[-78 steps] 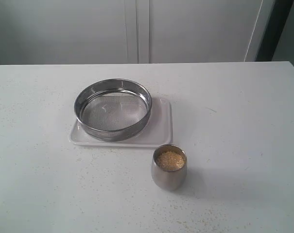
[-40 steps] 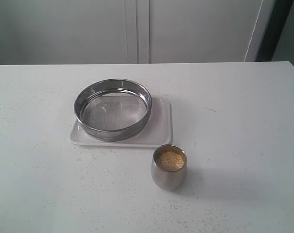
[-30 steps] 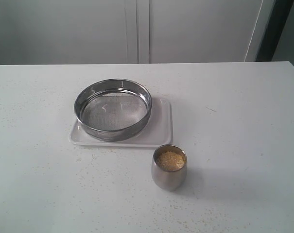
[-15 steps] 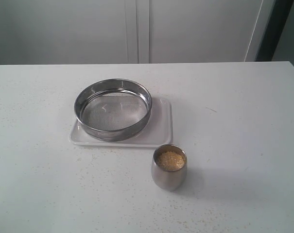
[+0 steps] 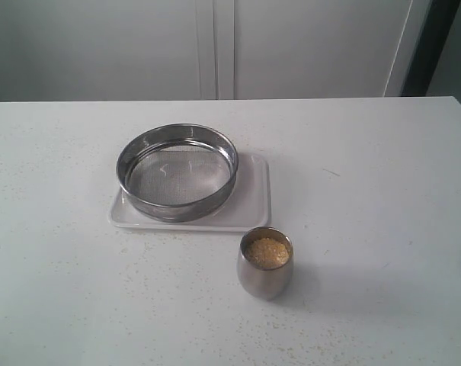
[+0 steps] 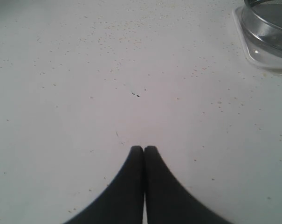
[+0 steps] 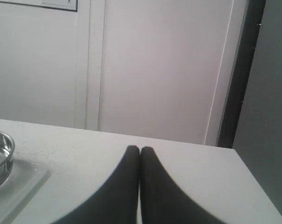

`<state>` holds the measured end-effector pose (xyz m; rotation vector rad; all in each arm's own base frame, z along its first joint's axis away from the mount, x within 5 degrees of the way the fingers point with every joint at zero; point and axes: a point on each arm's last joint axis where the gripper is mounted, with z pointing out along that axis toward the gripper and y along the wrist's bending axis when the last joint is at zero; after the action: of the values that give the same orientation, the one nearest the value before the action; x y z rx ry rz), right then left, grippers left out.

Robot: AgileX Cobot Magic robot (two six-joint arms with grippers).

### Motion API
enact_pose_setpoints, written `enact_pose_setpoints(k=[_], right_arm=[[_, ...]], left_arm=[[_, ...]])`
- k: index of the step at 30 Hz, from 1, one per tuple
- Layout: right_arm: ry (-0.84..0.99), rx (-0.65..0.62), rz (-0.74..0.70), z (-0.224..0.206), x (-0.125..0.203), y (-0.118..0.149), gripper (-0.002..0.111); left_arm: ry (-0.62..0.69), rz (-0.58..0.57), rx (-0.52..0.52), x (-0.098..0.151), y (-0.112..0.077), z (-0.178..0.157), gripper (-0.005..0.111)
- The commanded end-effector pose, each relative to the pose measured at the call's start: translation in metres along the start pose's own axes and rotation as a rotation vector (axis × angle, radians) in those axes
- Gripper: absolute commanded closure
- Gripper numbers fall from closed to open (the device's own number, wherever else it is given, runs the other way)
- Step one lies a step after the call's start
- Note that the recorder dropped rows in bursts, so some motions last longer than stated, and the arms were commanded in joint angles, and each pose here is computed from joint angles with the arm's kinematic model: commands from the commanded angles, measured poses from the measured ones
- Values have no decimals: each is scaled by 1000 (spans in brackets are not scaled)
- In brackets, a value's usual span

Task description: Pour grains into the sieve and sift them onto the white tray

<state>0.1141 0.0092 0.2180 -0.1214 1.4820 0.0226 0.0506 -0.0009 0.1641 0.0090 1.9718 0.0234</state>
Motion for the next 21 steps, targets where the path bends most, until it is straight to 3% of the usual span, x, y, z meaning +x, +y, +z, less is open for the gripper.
enact_pose_setpoints(k=[1,21], right_arm=[[31,-68,-26,10,9,6,108],[365,-387,-74,49,86,31,108]], left_arm=[[-4,1,4,1,0,0,107],[-4,1,4,1,0,0,107]])
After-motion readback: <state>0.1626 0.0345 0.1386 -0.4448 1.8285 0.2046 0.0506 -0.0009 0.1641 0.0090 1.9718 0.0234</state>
